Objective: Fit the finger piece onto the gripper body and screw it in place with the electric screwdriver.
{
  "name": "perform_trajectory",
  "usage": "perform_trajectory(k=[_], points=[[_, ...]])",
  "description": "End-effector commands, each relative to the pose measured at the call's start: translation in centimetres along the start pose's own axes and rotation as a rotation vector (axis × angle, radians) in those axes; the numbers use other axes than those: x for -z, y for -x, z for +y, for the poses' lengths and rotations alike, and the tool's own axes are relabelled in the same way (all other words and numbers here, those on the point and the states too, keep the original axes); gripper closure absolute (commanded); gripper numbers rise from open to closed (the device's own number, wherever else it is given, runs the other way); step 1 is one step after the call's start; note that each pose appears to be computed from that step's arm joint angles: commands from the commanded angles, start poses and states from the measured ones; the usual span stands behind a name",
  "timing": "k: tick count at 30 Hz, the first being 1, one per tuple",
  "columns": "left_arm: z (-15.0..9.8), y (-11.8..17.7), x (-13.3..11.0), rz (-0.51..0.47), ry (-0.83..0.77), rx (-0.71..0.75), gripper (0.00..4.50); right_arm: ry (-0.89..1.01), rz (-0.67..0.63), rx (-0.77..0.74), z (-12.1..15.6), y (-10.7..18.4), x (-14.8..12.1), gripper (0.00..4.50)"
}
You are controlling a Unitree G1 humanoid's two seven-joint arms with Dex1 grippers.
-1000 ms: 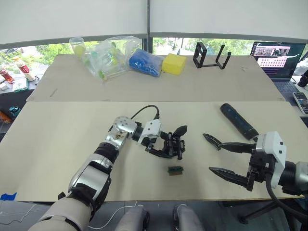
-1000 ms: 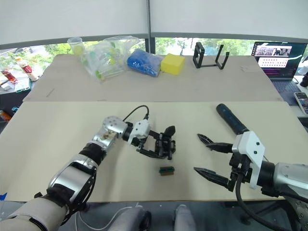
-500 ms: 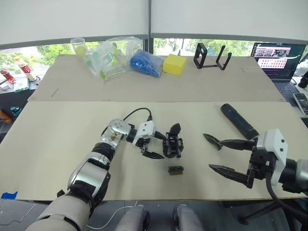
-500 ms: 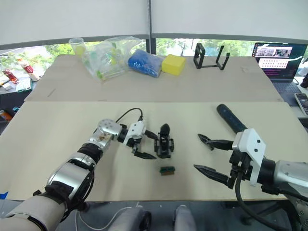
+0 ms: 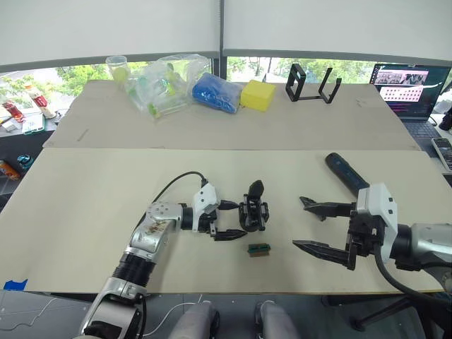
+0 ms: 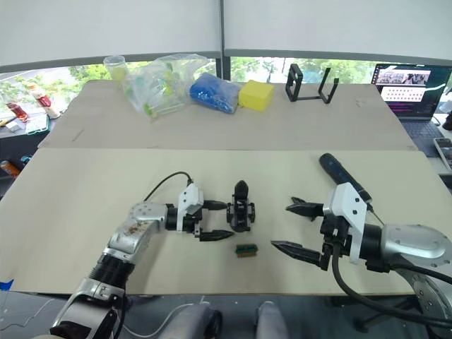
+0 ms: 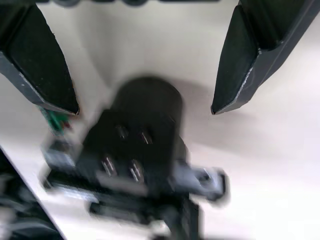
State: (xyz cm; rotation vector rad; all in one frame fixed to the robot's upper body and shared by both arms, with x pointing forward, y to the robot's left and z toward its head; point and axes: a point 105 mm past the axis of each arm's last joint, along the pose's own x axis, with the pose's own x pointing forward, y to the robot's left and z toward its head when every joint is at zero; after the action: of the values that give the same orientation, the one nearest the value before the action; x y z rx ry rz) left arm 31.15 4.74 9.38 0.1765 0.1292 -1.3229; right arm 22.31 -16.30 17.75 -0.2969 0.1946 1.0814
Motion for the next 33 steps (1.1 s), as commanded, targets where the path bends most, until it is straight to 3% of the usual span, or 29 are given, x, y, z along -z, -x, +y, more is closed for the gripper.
perform_trajectory(k=[1, 6, 13, 24, 26, 30, 33], points=[[-0.2, -0.7, -0.7, -0.017, -0.032, -0.044, 0.04, 0.03, -0.018, -0.01, 0.0, -0.1, -0.7, 0.0], [-0.9, -1.9, -0.7, -0.038, 0.0, -0.027, 0.04, 0.033, -0.015, -0.01, -0.2, -0.2, -0.6, 0.0], [-0.9, -2.1, 0.7, 0.045, 0.014, -0.019, 0.04, 0.032, -0.009, 0.004, -0.2, 0.1, -0.3, 0.0], [-1.4, -3.5, 0.8, 0.011, 0.095, -0.114, 0.04, 0.032, -0.008, 0.01, -0.1, 0.2, -0.2, 0.0], [-1.5, -3.6, 1.0, 0.025, 0.067, -0.088, 0.55, 0.043, -0.003, 0.006, -0.2, 0.2, -0.3, 0.0], [-1.2, -3.2, 0.3, 0.025, -0.026, 0.03, 2.11, 0.075, 0.004, -0.016, -0.5, 0.3, -0.6, 0.0], [-1.1, -2.8, -1.1, -0.02, -0.153, 0.171, 2.12, 0.09, 0.005, -0.041, -0.5, 0.4, -0.7, 0.0]])
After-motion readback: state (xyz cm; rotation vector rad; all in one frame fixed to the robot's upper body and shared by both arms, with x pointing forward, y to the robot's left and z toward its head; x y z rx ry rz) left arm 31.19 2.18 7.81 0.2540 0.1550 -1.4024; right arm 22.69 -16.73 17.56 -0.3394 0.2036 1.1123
